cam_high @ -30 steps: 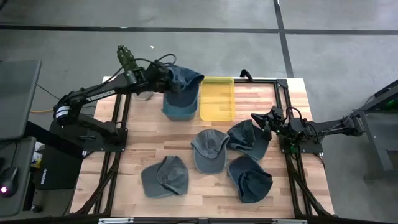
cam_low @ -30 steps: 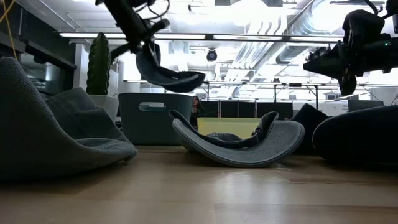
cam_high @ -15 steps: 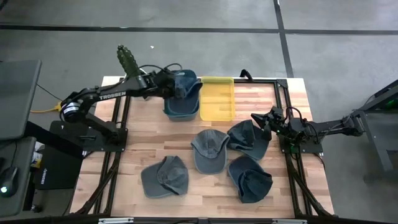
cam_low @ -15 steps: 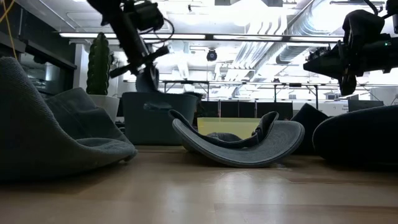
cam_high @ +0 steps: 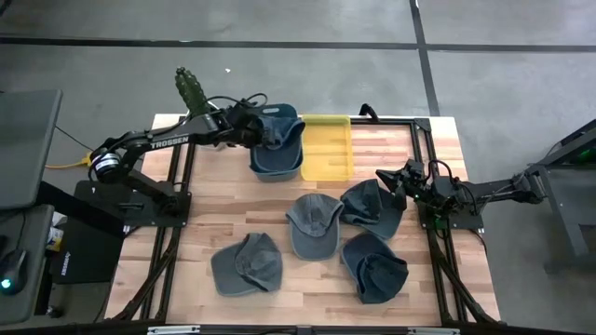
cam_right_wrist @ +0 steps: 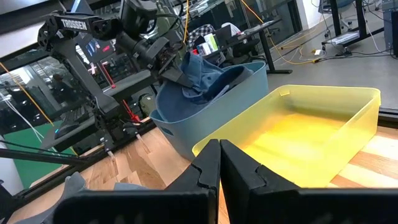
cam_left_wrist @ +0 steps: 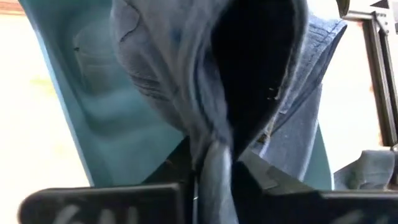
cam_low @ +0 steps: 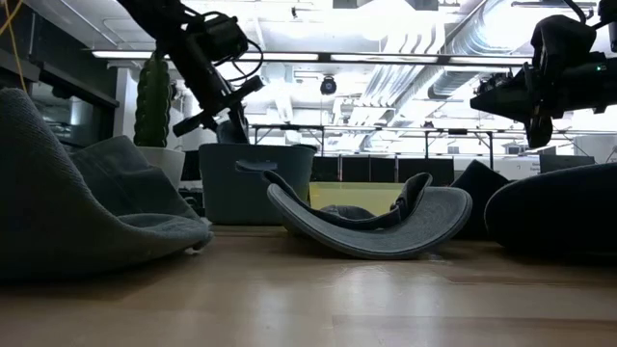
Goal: Pick & Place hat
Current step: Put the top left blue cap into the blue bin, then put the top blue cap into the blue bin
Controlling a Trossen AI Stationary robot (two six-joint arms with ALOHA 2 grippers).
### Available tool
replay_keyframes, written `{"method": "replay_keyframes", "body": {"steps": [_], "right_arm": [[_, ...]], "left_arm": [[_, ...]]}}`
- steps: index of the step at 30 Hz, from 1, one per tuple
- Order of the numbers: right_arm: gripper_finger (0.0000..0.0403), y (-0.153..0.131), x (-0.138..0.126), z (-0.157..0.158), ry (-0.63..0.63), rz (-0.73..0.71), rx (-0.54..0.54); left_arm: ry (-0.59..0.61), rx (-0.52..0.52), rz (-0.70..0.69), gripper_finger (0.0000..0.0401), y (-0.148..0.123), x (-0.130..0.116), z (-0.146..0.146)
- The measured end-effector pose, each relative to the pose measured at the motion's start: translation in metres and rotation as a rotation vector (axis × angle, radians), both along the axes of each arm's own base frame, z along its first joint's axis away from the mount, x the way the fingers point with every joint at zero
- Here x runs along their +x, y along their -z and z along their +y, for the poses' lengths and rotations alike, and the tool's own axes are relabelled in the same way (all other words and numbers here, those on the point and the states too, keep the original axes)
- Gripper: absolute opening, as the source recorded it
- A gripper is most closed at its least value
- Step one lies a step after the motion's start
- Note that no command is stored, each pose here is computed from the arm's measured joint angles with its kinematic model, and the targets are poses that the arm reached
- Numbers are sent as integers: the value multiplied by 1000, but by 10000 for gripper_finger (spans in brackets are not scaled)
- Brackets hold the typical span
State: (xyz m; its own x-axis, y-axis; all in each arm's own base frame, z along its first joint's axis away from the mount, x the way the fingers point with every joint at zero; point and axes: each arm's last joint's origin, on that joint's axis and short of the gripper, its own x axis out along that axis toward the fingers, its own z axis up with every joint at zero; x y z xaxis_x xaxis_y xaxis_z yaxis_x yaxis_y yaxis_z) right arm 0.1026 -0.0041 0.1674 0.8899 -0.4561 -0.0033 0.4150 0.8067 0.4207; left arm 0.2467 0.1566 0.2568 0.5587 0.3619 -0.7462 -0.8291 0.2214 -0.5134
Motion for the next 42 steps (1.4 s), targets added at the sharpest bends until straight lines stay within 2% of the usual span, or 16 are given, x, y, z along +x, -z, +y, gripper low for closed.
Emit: {"method": "replay_keyframes", "body": {"steps": [11, 16, 22, 31, 42], "right_arm": [[5, 0, 0, 0, 0, 0, 0], [5, 0, 0, 0, 0, 0, 0], [5, 0, 0, 0, 0, 0, 0], [5, 0, 0, 0, 0, 0, 0], [5, 0, 0, 0, -1, 0, 0]], "left_arm": [[-6, 10, 48, 246, 2, -3, -1], [-13, 4, 45, 297, 2, -3, -1], [-36, 8, 55, 307, -1, -3, 0], [-68, 72, 120, 307, -37, -4, 2], [105, 113, 37, 307, -63, 22, -35]]}}
